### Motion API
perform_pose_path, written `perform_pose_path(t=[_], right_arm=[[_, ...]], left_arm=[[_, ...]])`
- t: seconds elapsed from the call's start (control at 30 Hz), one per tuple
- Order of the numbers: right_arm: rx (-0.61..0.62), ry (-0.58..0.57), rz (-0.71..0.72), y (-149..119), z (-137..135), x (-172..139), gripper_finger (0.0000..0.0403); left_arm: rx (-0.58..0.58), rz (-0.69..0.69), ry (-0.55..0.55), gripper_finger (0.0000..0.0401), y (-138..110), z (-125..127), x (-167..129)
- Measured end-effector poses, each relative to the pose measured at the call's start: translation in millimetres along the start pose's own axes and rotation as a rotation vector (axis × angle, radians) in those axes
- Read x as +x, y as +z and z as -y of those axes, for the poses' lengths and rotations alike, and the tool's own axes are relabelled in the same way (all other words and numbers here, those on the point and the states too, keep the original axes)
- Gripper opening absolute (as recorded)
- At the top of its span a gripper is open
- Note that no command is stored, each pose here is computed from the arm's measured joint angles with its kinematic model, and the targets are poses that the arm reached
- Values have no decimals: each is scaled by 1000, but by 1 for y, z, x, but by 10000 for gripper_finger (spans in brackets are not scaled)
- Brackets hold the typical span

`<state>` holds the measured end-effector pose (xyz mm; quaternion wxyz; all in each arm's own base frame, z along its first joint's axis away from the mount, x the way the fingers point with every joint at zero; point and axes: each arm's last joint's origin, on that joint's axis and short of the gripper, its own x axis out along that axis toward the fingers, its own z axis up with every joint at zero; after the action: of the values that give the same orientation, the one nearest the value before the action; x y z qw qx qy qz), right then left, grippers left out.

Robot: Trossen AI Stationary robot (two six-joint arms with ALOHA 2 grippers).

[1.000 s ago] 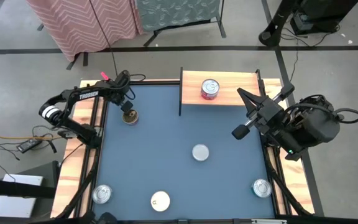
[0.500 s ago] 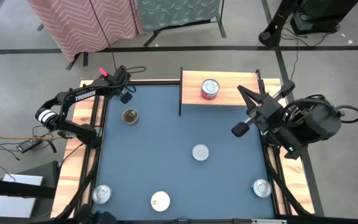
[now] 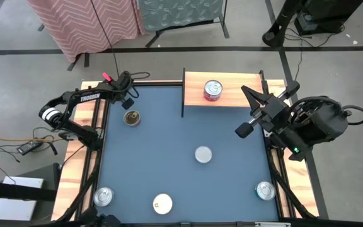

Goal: Stack canned seafood by type on shelf
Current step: Put the top green tuna can on the shelf

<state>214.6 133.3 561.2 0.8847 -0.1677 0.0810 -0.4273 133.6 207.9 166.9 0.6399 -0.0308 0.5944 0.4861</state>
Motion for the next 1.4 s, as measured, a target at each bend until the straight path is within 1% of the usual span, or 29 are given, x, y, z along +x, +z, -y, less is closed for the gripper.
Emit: perform_pose_path(t=[0.13, 0.2, 0.27, 0.33, 0.47, 0.57, 0.7, 0.77, 0.8, 0.87, 0.97, 1.07, 1.13, 1.2, 1.27, 1.33, 1.4], right_arm=[[8, -2, -1, 0, 0, 1, 4], [19, -4, -1, 1, 1, 1, 4], [21, -4, -2, 1, 1, 1, 4], [21, -4, -1, 1, 1, 1, 4], [23, -4, -1, 1, 1, 1, 4], [23, -4, -1, 1, 1, 1, 4], [24, -4, -1, 1, 1, 1, 4], [24, -5, -2, 1, 1, 1, 4], [22, -6, -2, 1, 1, 2, 4], [18, -10, -4, 1, 1, 3, 4], [4, -19, -7, 1, 2, 5, 4], [-6, -29, -11, 1, 2, 8, 4], [-6, -33, -13, 1, 2, 9, 4], [-7, -36, -14, 1, 2, 10, 4], [-8, -35, -14, 1, 2, 10, 4], [-11, -37, -15, 1, 2, 10, 4], [-11, -41, -16, 1, 2, 11, 4]], left_arm=[[0, 46, -17, 1, 3, 1, 0], [7, 37, -32, 0, 2, 1, 0], [22, 47, -69, 0, 1, 1, -1], [22, 58, -139, 0, 1, 2, -1], [-108, 89, -246, 0, 3, -2, 2], [-159, 79, -340, 0, 1, -8, 3], [-237, 20, -499, 0, -1, -15, -1], [-274, 16, -539, 1, -1, -16, -6], [-281, 44, -555, 1, 0, -18, -10], [-297, 136, -604, 1, 5, -20, -24], [-348, 353, -670, 1, 14, -25, -54], [-420, 623, -715, 1, 19, -33, -98], [-458, 797, -739, 1, 16, -39, -130], [-507, 941, -750, 1, 5, -46, -161], [-557, 1056, -739, 1, -11, -52, -187], [-610, 1144, -711, 1, -33, -59, -208], [-670, 1212, -664, 1, -55, -66, -223]])
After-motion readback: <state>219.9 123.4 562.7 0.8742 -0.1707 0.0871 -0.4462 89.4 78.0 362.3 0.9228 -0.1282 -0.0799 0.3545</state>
